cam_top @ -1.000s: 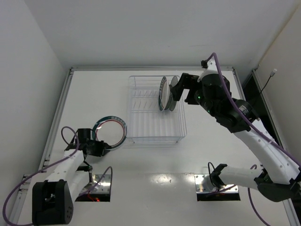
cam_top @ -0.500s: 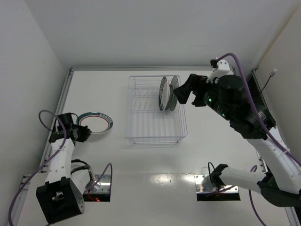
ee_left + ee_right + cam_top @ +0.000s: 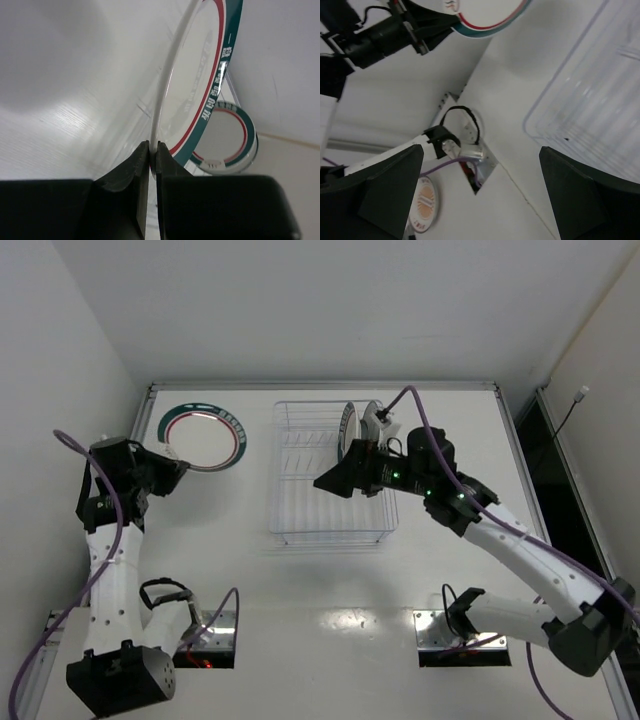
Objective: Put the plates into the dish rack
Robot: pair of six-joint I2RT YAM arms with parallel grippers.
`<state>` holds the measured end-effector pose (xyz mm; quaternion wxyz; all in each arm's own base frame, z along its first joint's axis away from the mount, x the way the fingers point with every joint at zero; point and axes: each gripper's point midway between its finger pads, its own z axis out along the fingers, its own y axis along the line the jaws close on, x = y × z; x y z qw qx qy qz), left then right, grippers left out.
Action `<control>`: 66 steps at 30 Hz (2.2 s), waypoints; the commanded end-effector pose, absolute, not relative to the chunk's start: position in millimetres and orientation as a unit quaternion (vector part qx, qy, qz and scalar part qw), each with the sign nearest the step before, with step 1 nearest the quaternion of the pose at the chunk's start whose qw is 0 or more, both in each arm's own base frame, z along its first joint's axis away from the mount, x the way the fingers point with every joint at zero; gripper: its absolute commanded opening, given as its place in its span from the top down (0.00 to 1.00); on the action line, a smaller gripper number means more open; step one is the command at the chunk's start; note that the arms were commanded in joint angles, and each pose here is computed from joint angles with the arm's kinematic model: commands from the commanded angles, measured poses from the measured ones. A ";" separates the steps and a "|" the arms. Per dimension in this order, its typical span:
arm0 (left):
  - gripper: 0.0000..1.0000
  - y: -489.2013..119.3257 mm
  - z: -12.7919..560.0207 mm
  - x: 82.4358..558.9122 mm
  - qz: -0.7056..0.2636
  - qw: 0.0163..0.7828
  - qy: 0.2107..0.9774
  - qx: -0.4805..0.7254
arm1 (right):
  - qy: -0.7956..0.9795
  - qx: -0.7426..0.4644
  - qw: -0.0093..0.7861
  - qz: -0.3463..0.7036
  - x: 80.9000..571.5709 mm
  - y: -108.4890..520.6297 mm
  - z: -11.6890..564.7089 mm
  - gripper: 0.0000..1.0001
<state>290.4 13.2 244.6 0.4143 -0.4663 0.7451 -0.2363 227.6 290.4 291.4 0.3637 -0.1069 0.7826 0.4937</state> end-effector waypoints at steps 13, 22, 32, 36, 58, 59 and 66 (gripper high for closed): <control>1.00 -108.9 268.8 280.8 -0.503 0.383 0.734 -0.249 | 0.712 -0.079 0.330 0.615 281.6 327.9 289.6 0.01; 1.00 -122.2 280.7 273.9 -0.523 0.389 0.730 -0.205 | 0.730 -0.045 0.328 0.598 302.2 318.4 265.7 0.05; 1.00 -165.7 288.1 254.3 -0.607 0.359 0.693 -0.151 | 0.656 -0.012 0.281 0.701 311.3 328.2 265.4 0.87; 0.88 -167.4 274.2 259.1 -0.571 0.347 0.731 -0.138 | 0.658 0.007 0.301 0.690 319.0 317.8 270.6 1.00; 0.12 -58.8 210.3 264.7 -0.212 0.390 0.857 -0.260 | 0.871 0.066 0.484 -0.052 418.6 147.9 274.1 1.00; 0.12 -57.2 199.9 262.4 -0.205 0.381 0.862 -0.265 | 0.868 0.063 0.489 -0.051 423.2 150.2 276.1 1.00; 0.12 -57.2 199.4 262.2 -0.206 0.386 0.860 -0.264 | 0.874 0.057 0.479 -0.054 433.7 157.7 259.9 1.00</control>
